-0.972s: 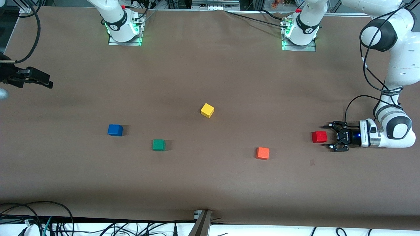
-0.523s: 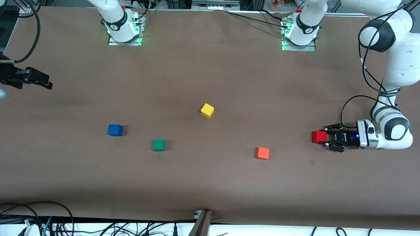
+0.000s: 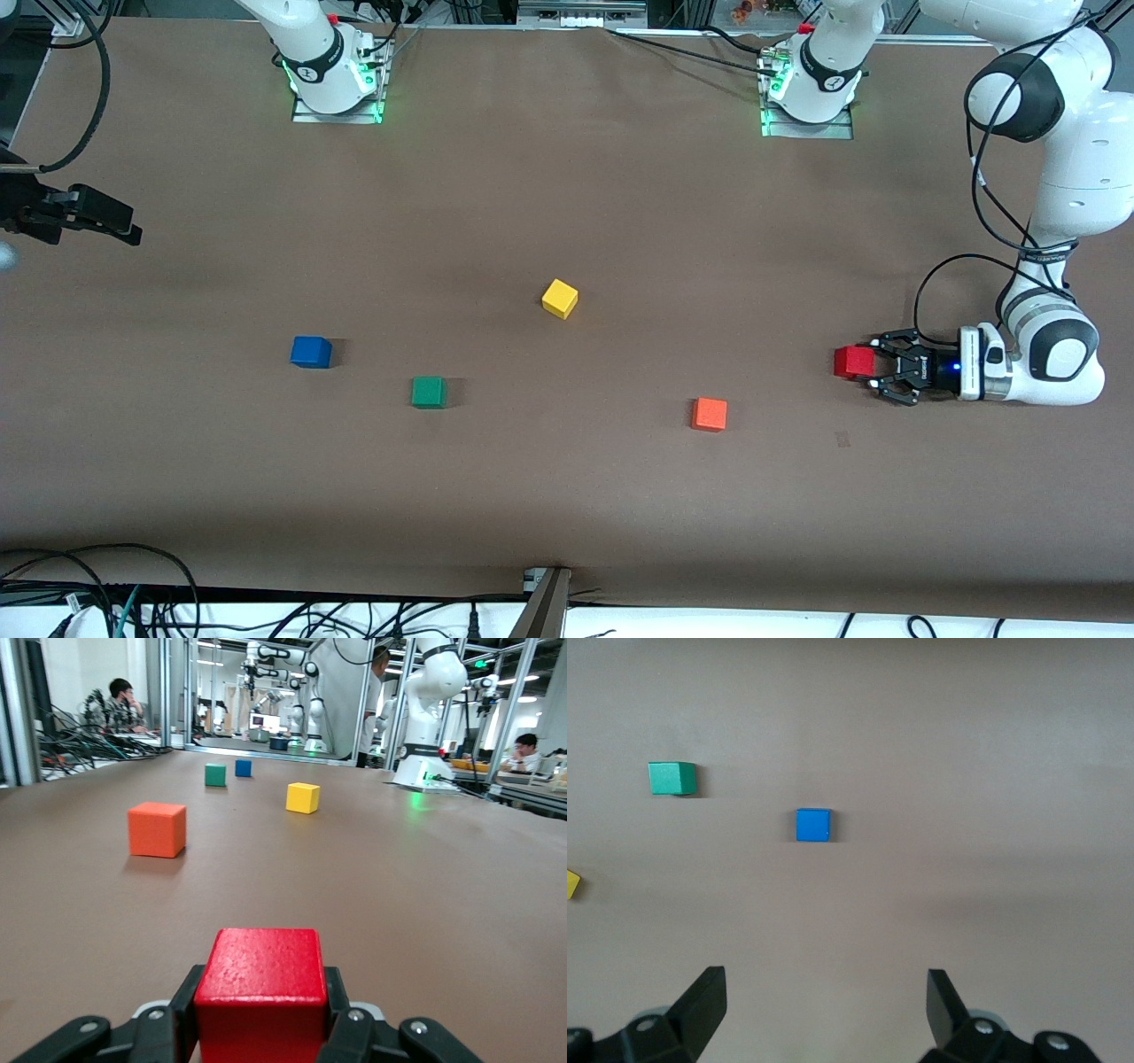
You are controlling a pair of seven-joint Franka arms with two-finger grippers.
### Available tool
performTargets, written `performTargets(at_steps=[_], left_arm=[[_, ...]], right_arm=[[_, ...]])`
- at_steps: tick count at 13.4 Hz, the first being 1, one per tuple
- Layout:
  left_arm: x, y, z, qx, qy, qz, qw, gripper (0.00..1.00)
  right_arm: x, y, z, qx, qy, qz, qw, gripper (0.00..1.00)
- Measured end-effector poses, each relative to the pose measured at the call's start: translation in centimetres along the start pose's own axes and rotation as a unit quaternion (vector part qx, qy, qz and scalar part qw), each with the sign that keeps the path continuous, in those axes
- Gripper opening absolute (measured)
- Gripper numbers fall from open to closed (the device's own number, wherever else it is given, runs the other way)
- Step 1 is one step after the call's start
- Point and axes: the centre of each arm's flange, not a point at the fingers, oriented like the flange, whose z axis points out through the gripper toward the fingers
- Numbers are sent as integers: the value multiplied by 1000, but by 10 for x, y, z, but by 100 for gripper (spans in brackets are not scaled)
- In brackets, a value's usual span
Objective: Pass red block to right arm, stack on blue
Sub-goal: 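Lift the red cube with the left gripper while the right gripper approaches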
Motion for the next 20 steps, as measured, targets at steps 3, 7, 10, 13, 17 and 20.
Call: performTargets(at_steps=[3,7,10,13,17,20], left_arm=[[26,-20,42,-29,27,14,999,56],[76,-34,86,-86,87,-28,992,56],[122,-56,144,-108,140,-27,984,56],[164,-88,232,-93,150,-54,983,56],[223,-106,353,-70,176,-65,980,56],[251,-101,435,-57,193,-86,976,56]], right_arm=[[5,-8,10,0,-9,-6,1000,100],[20,-28,40,50,-36,-13,998,100],[25,-34,53,87,-49,-13,995,100],[38,-49,83,150,-75,-11,986,100],[70,-79,128,309,-87,15,947,100],[96,-93,161,407,-81,54,908,100]])
